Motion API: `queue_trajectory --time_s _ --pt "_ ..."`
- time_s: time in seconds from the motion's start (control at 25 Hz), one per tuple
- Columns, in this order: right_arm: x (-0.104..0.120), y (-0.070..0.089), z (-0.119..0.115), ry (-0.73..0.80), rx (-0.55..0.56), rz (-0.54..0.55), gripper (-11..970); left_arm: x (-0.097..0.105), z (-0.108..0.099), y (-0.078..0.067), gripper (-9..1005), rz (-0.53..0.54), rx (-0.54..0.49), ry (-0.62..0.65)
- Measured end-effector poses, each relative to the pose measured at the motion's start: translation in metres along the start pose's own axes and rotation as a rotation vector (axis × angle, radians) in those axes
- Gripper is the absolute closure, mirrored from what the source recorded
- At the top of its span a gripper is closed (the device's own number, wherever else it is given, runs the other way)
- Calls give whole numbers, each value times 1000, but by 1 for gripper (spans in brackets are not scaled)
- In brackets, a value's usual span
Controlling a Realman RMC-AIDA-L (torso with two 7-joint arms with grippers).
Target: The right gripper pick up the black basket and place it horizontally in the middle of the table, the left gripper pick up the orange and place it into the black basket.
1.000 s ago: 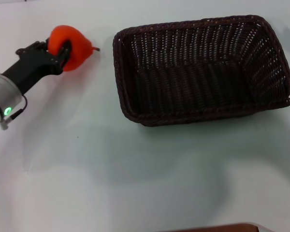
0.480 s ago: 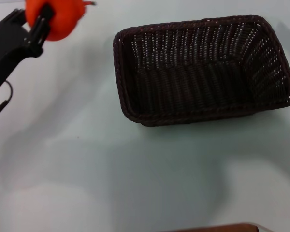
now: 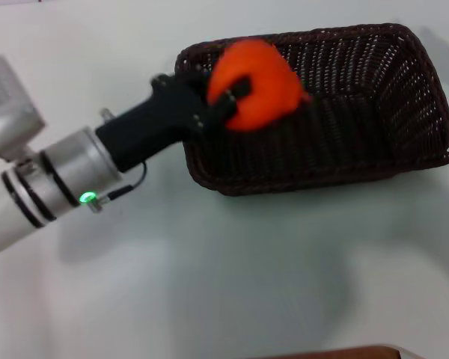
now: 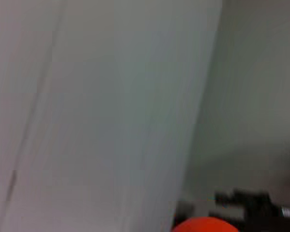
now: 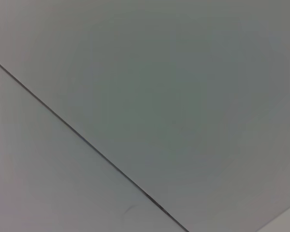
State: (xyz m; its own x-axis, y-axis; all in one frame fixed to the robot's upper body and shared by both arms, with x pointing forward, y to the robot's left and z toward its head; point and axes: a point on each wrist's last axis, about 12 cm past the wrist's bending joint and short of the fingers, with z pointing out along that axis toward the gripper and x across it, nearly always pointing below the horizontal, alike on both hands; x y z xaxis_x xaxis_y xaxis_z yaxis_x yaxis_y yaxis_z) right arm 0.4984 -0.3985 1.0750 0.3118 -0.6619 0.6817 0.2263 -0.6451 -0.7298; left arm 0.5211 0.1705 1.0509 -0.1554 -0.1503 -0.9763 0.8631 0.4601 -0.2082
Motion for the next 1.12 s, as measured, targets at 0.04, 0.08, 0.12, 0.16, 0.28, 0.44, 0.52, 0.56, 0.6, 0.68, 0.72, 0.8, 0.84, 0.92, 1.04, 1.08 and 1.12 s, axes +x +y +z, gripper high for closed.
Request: queue_trajectory --time_s 0.04,0.08,0.12,0.16,0.28,0.44,0.52,0.56,0.6,0.68,0.72,0.8,0.84,0.92,1.04,1.08,1.12 --pt "0 0 1 1 2 -3 303 3 4 0 698 -9 1 24" --pt "0 -1 1 7 5 -4 303 6 7 -1 666 -15 5 43" --pt "0 -1 2 14 7 -5 303 7 10 -1 633 -18 4 57" --pt "-1 -1 3 22 11 -4 303 9 13 -2 600 -18 3 69" --pt "-3 -1 4 52 22 -17 303 8 12 1 541 -15 -38 56" --pt "-6 -1 4 84 26 -35 303 3 -4 1 462 43 -102 -20" --pt "-6 -1 2 109 29 -43 303 1 -10 -1 422 62 -121 -50" --pt "-6 0 1 119 30 -49 303 -1 -15 -1 403 65 -135 -72" --pt "-6 0 0 131 31 -56 303 -2 -19 -1 383 66 -148 -91" --pt "-7 0 -3 158 32 -78 303 -4 -37 0 306 70 -219 -169" --pt "-7 0 -4 171 31 -91 303 -5 -48 3 268 74 -272 -209" --pt "-10 0 -7 199 30 -118 303 -5 -77 7 191 92 -414 -296" --pt "-12 0 -9 216 30 -131 303 -3 -93 8 153 99 -500 -335" --pt "-15 0 -12 252 29 -160 303 0 -117 10 127 105 -625 -387" --pt "-22 -1 -16 327 23 -212 303 8 -155 11 88 92 -827 -445" --pt "-24 -1 -17 350 20 -228 303 10 -165 10 90 97 -883 -456" --pt "-27 -2 -17 367 17 -245 303 12 -172 9 92 103 -926 -462"
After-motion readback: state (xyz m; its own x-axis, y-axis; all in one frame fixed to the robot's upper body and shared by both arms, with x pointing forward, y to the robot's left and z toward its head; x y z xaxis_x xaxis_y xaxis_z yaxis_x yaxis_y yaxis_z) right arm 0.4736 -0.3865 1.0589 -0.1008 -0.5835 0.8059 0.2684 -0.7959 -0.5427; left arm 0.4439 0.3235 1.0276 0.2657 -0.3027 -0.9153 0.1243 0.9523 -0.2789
